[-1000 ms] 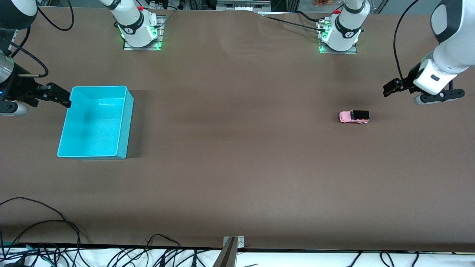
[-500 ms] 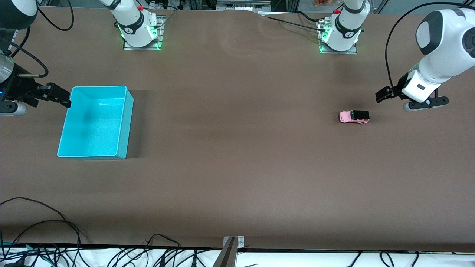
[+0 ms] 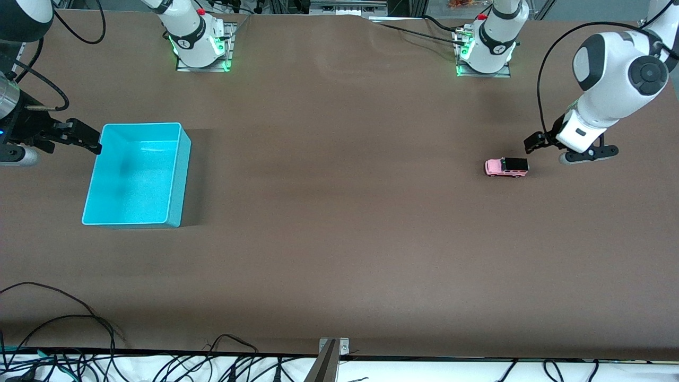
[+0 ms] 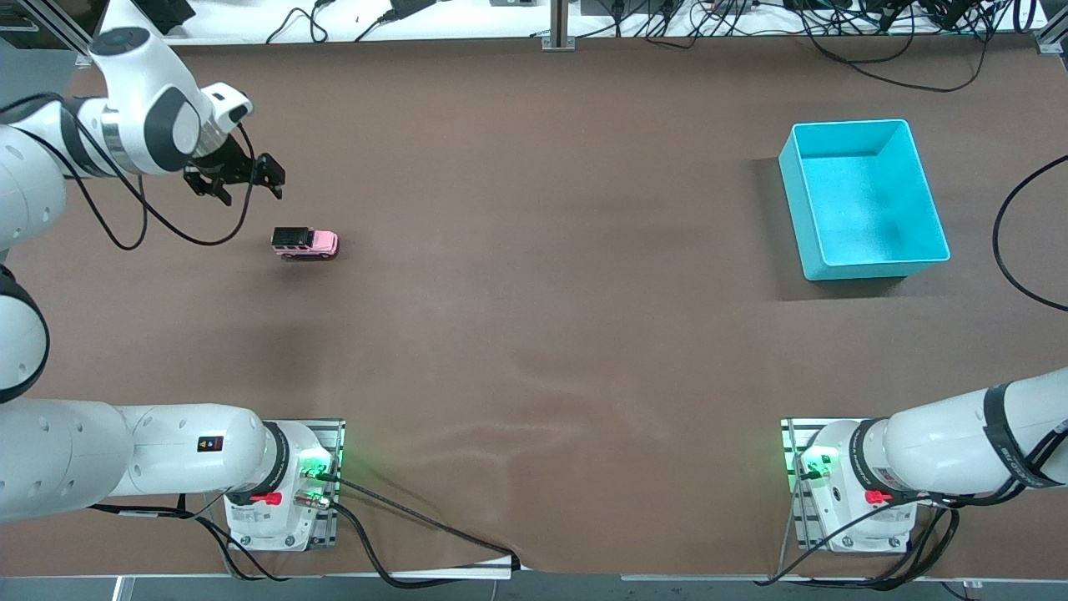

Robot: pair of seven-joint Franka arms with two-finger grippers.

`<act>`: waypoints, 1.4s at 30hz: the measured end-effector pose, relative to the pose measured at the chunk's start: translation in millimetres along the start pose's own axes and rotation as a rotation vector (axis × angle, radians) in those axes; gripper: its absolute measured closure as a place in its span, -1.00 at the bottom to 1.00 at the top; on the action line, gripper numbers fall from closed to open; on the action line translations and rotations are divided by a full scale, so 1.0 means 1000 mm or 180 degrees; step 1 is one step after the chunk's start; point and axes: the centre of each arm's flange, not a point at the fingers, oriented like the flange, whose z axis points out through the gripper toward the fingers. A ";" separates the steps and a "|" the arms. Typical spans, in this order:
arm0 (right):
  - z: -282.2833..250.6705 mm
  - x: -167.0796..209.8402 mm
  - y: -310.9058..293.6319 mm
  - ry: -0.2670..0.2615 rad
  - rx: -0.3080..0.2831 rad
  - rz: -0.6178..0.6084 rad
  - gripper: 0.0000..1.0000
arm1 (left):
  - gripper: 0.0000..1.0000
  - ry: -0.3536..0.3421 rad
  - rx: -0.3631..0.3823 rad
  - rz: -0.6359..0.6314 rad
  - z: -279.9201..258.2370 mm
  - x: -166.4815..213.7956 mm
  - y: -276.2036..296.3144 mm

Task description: Wind and store pink jeep toy

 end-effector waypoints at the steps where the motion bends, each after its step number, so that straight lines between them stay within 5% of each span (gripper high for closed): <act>1: 0.000 0.000 0.000 0.0000 0.0000 0.0000 -1.00 | -1.00 -0.0011 0.0001 0.0015 0.004 0.000 0.000; 23: 0.000 0.000 0.000 0.0002 0.0000 0.0000 -1.00 | -1.00 -0.0133 0.0005 0.0727 0.066 -0.002 0.005; 42: 0.000 0.000 0.000 0.0002 0.0000 0.0000 -1.00 | -1.00 -0.0272 -0.0067 0.2448 0.086 -0.005 0.005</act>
